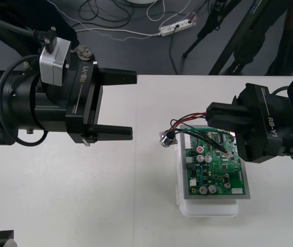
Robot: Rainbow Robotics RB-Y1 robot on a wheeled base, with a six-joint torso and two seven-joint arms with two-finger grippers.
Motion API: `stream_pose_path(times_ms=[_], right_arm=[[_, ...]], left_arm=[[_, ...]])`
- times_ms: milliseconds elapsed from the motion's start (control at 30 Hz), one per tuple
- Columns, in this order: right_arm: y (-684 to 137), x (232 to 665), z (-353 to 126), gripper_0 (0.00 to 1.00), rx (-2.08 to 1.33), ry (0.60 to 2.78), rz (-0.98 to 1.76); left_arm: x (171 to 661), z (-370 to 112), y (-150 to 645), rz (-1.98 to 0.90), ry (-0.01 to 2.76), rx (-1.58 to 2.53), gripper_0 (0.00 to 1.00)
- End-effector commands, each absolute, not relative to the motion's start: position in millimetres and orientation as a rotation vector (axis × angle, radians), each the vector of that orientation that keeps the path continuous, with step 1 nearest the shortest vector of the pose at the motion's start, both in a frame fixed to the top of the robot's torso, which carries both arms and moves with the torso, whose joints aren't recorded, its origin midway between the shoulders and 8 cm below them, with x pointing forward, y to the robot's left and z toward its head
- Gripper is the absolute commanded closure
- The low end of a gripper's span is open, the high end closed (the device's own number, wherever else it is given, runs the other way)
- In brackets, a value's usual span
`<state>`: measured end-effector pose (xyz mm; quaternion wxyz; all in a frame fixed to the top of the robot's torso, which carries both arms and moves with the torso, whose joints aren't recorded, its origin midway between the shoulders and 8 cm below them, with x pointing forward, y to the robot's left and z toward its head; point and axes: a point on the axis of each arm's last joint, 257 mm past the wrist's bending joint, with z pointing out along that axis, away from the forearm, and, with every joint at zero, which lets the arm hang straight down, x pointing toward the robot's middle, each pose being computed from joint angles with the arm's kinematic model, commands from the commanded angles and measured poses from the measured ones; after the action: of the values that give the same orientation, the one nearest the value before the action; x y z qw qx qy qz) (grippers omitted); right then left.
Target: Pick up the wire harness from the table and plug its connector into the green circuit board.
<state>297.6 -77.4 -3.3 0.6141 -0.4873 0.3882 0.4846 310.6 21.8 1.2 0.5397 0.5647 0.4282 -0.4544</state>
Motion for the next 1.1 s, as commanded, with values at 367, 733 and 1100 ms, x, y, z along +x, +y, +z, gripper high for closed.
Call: stream_pose_path(times_ms=[367, 733, 1100], right_arm=[[-64, 296, 4, 1.00, -1.092, 0.893, 1.086], [-57, 290, -6, 1.00, -1.107, 0.902, 1.106], [-54, 289, -8, 1.00, -1.108, 0.898, 1.106]], left_arm=[[309, 10, -13, -1.026, 0.938, 1.366, 0.00], [318, 0, -28, -1.128, 0.924, 1.304, 0.00], [315, -3, -37, -1.140, 0.898, 1.302, 0.00]])
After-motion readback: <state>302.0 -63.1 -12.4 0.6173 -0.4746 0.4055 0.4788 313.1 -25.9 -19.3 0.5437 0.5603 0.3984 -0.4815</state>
